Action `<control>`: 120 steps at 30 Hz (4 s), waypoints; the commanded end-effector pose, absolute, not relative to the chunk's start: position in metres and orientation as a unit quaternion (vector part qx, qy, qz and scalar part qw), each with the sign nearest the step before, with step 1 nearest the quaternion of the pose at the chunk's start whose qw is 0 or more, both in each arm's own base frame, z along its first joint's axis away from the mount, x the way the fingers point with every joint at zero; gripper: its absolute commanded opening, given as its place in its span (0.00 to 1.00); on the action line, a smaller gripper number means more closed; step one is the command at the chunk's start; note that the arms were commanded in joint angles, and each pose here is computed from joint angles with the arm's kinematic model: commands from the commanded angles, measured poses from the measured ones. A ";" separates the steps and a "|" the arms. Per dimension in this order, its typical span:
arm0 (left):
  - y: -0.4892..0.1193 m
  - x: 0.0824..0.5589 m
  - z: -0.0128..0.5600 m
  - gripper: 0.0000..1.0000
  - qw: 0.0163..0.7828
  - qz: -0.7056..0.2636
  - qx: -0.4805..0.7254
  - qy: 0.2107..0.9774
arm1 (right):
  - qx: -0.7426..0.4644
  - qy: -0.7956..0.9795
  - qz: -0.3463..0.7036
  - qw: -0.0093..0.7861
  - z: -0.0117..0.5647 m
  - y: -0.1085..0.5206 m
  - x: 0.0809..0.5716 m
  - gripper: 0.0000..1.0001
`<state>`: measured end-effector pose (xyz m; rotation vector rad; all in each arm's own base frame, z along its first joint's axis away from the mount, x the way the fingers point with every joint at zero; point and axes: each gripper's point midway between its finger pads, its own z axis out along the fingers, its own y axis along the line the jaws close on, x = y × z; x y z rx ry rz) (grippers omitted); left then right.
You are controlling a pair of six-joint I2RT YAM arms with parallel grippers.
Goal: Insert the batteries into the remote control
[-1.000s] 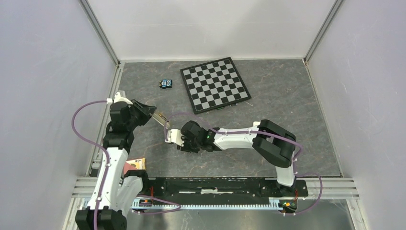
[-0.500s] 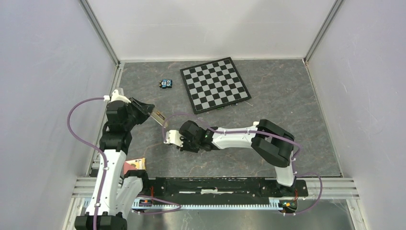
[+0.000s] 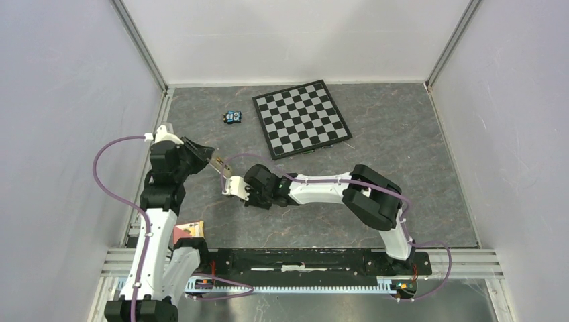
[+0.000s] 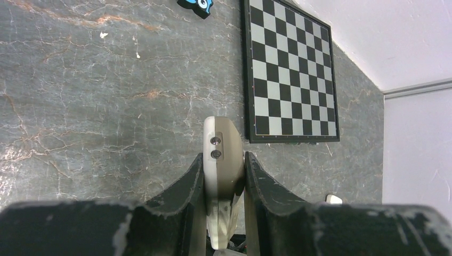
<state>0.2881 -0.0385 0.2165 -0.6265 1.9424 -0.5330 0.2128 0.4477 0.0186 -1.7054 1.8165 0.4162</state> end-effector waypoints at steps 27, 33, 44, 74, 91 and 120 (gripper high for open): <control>-0.067 0.290 0.199 0.02 0.480 -0.306 -0.238 0.787 | -0.585 0.742 0.127 0.303 0.033 0.384 0.205 0.07; -0.083 0.293 0.188 0.02 0.470 -0.354 -0.234 0.774 | -0.537 0.764 0.111 0.342 0.074 0.355 0.209 0.06; -0.155 0.285 0.174 0.02 0.472 -0.490 -0.164 0.714 | -0.444 0.794 0.140 0.390 0.139 0.323 0.215 0.11; -0.206 0.264 0.188 0.02 0.439 -0.577 -0.135 0.676 | -0.423 0.777 0.227 0.408 0.176 0.360 0.218 0.13; -0.212 0.255 0.205 0.02 0.432 -0.606 -0.114 0.658 | -0.438 0.765 0.259 0.394 0.181 0.380 0.216 0.16; -0.201 0.270 0.198 0.02 0.421 -0.576 -0.183 0.676 | -0.367 0.794 0.259 0.410 0.198 0.362 0.236 0.46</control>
